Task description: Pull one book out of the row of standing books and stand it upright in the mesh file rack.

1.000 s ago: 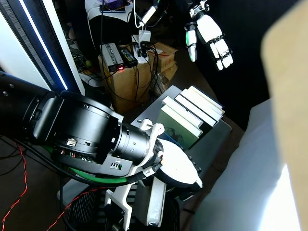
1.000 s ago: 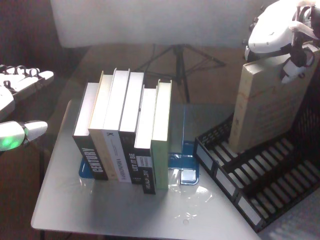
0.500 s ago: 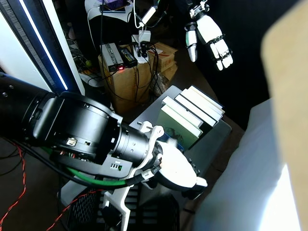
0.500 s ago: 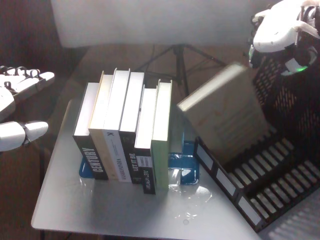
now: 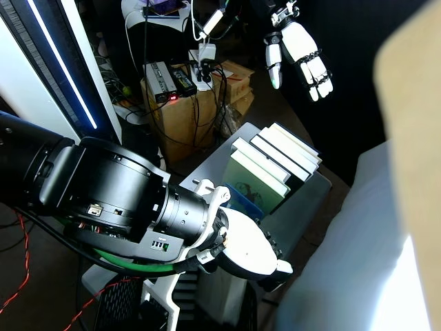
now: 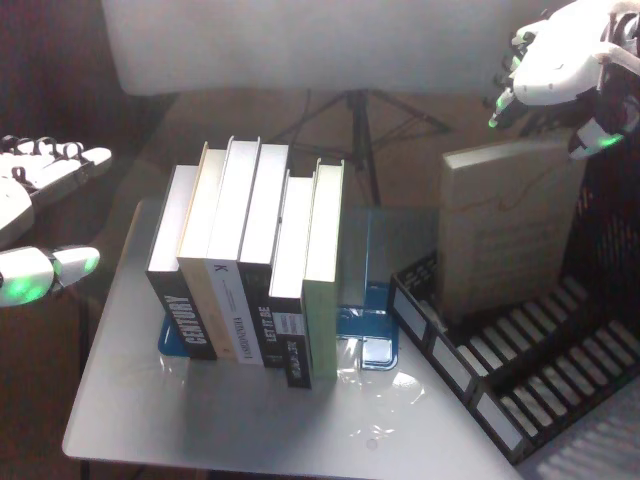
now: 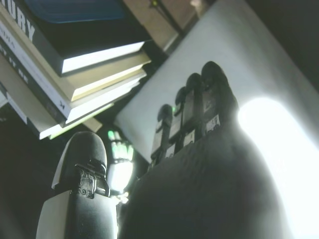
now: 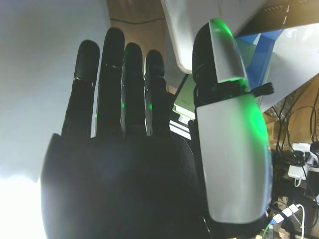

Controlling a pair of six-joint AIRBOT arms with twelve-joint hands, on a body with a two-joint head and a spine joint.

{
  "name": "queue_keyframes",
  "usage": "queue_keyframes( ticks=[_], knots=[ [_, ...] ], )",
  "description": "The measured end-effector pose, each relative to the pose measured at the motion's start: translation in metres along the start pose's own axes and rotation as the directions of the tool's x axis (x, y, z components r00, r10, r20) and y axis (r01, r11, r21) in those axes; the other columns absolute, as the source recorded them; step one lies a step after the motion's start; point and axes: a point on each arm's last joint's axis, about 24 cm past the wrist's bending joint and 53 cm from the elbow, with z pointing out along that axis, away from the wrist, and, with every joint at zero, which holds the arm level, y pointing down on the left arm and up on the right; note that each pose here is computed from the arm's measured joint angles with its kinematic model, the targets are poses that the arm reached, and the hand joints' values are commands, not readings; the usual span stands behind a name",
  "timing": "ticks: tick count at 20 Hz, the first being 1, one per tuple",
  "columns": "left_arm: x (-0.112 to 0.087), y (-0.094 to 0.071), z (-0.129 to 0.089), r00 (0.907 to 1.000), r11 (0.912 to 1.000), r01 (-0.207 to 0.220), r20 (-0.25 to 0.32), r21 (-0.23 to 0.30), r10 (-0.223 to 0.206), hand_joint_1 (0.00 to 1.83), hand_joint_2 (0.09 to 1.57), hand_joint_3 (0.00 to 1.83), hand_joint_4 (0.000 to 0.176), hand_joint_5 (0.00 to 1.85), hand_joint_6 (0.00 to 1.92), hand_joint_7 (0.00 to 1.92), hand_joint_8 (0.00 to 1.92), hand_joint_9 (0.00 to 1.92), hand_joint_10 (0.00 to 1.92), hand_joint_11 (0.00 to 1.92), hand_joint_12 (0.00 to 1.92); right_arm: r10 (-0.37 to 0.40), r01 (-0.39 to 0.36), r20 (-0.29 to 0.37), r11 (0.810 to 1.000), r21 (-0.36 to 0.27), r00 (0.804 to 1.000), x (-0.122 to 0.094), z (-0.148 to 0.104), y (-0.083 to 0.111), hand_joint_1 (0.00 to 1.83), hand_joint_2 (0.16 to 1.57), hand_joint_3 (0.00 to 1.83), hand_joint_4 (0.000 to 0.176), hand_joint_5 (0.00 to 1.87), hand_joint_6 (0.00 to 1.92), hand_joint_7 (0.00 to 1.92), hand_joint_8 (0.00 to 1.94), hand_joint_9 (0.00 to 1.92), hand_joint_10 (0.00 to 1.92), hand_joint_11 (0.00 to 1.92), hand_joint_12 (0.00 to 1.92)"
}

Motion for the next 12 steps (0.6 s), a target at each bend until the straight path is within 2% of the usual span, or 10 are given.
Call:
queue_keyframes(
  ticks=[2,3,4,6,7,8,9,10,11,12],
  knots=[
    [0.0,0.0,0.0,1.0,1.0,0.004,0.002,-0.001,-0.004,0.38,1.36,0.0,0.095,0.0,0.0,0.0,0.0,0.0,0.0,0.0,0.0,0.021,-0.021,0.014,1.0,-0.001,1.0,-0.002,-0.006,0.0,0.75,1.24,0.02,0.0,0.15,0.0,0.16,0.0,0.05,0.41,0.0,1.02],
    [0.0,0.0,0.0,1.0,1.0,0.007,0.001,0.0,-0.007,0.38,1.36,0.0,0.1,0.0,0.0,0.0,0.0,0.0,0.0,0.0,0.0,0.022,-0.022,0.02,1.0,-0.005,1.0,-0.003,-0.009,0.001,0.6,1.27,0.01,0.0,0.06,0.0,0.07,0.0,0.02,0.23,0.0,0.76],
    [0.001,0.0,0.0,1.0,1.0,0.008,-0.002,0.002,-0.008,0.39,1.36,0.0,0.097,0.0,0.0,0.0,0.0,0.0,0.0,0.0,0.0,0.021,-0.02,0.03,1.0,-0.02,0.999,-0.008,-0.015,0.007,0.51,1.29,0.01,0.0,0.01,0.0,0.02,0.0,0.01,0.13,0.0,0.55],
    [0.002,-0.002,0.0,0.9999,0.9999,0.007,-0.008,0.009,-0.007,0.39,1.36,0.0,0.104,0.0,0.0,0.0,0.0,0.0,0.0,0.0,0.0,0.052,-0.048,0.062,0.997,-0.054,0.997,-0.028,-0.028,0.016,0.42,1.28,0.0,0.0,0.0,0.0,0.0,0.0,0.0,0.0,0.0,0.11],
    [0.003,-0.005,0.001,0.9999,0.9999,0.006,-0.011,0.016,-0.006,0.4,1.36,0.0,0.092,0.0,0.0,0.0,0.0,0.0,0.0,0.0,0.0,0.094,-0.088,0.095,0.994,-0.065,0.991,-0.041,-0.034,0.017,0.39,1.25,0.0,0.0,0.0,0.0,0.0,0.0,0.0,0.0,0.0,0.02],
    [0.003,-0.009,0.002,0.9999,0.9995,0.013,-0.007,0.03,-0.013,0.42,1.35,0.0,0.093,0.0,0.0,0.0,0.0,0.0,0.0,0.0,0.0,0.123,-0.11,0.149,0.99,-0.094,0.981,-0.057,-0.042,0.02,0.28,1.21,0.0,0.0,0.0,0.0,0.0,0.0,0.0,0.0,0.02,0.01],
    [0.003,-0.011,0.003,0.9999,0.9992,0.014,-0.006,0.038,-0.014,0.42,1.35,0.0,0.099,0.0,0.0,0.0,0.0,0.0,0.0,0.0,0.0,0.145,-0.128,0.161,0.985,-0.115,0.976,-0.061,-0.048,0.022,0.21,1.18,0.0,0.0,0.0,0.0,0.0,0.0,0.0,0.0,0.0,0.0],
    [0.001,-0.014,0.004,0.9996,0.9985,0.029,-0.001,0.047,-0.029,0.44,1.35,0.0,0.095,0.0,0.0,0.0,0.0,0.0,0.0,0.0,0.0,0.184,-0.158,0.163,0.974,-0.16,0.969,-0.063,-0.053,0.028,0.21,1.21,0.0,0.01,0.0,0.0,0.0,0.0,0.0,0.0,0.0,0.0],
    [-0.001,-0.018,0.005,0.9992,0.9975,0.039,0.006,0.058,-0.04,0.4,1.35,0.0,0.099,0.0,0.0,0.0,0.0,0.0,0.0,0.0,0.0,0.249,-0.212,0.163,0.953,-0.214,0.955,-0.067,-0.057,0.034,0.19,1.23,0.0,0.021,0.0,0.0,0.0,0.0,0.0,0.0,0.0,0.0],
    [-0.003,-0.025,0.006,0.9988,0.9956,0.046,0.012,0.082,-0.047,0.38,1.34,0.0,0.116,0.0,0.0,0.0,0.0,0.0,0.0,0.0,0.0,0.349,-0.294,0.171,0.914,-0.282,0.922,-0.077,-0.064,0.041,0.2,1.27,0.02,0.028,0.0,0.0,0.0,0.0,0.0,0.0,0.0,0.0]
  ],
)
